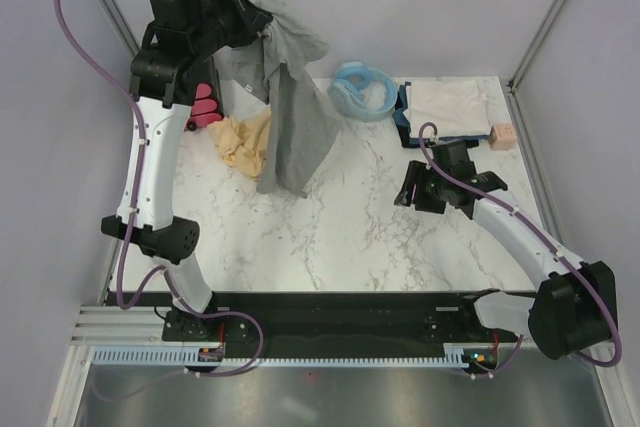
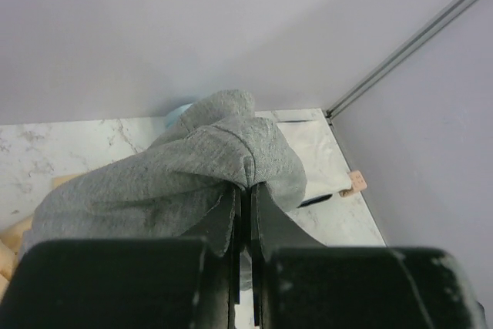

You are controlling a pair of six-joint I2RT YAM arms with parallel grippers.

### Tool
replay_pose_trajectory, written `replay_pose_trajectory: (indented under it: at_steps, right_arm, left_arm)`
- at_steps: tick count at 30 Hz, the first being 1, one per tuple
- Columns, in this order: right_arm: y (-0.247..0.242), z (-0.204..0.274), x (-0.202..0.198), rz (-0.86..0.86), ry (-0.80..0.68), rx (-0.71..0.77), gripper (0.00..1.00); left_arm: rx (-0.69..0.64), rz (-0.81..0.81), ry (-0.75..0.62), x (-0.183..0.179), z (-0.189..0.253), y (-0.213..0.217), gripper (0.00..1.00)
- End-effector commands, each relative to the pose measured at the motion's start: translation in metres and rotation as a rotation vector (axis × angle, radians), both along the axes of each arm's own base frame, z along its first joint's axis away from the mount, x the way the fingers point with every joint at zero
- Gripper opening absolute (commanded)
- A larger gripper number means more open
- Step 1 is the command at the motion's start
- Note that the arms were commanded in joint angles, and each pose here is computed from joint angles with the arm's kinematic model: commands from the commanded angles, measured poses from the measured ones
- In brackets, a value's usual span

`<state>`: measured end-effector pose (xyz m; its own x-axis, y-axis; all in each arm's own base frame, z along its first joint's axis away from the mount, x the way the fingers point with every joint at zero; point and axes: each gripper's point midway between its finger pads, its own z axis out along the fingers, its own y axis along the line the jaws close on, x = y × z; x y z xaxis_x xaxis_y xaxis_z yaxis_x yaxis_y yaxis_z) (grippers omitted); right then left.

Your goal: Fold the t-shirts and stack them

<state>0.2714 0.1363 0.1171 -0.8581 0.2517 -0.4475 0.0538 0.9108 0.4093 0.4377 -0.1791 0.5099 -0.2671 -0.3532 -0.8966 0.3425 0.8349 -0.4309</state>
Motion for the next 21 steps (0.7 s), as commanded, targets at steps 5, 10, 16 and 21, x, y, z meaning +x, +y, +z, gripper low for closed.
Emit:
replay_pose_trajectory:
  at_steps: [5,10,16,21]
  right_arm:
    - [-0.023,0.025,0.004,-0.055,-0.081,-0.045,0.65]
    - [-0.031,0.021,0.01,-0.059,-0.07,-0.061,0.65]
    - [-0.043,0.02,0.023,-0.084,-0.06,-0.078,0.65]
    - [-0.046,0.038,0.03,-0.092,-0.066,-0.081,0.66]
  left_arm:
    - [-0.013,-0.16,0.082,-0.078,-0.018,-0.042,0.02]
    - [-0.029,-0.325,0.061,-0.143,0.002,-0.077,0.02]
    - [-0.02,-0.416,0.174,-0.208,-0.02,-0.083,0.02]
    - [0.037,-0.394,0.339,-0.224,-0.093,-0.075,0.02]
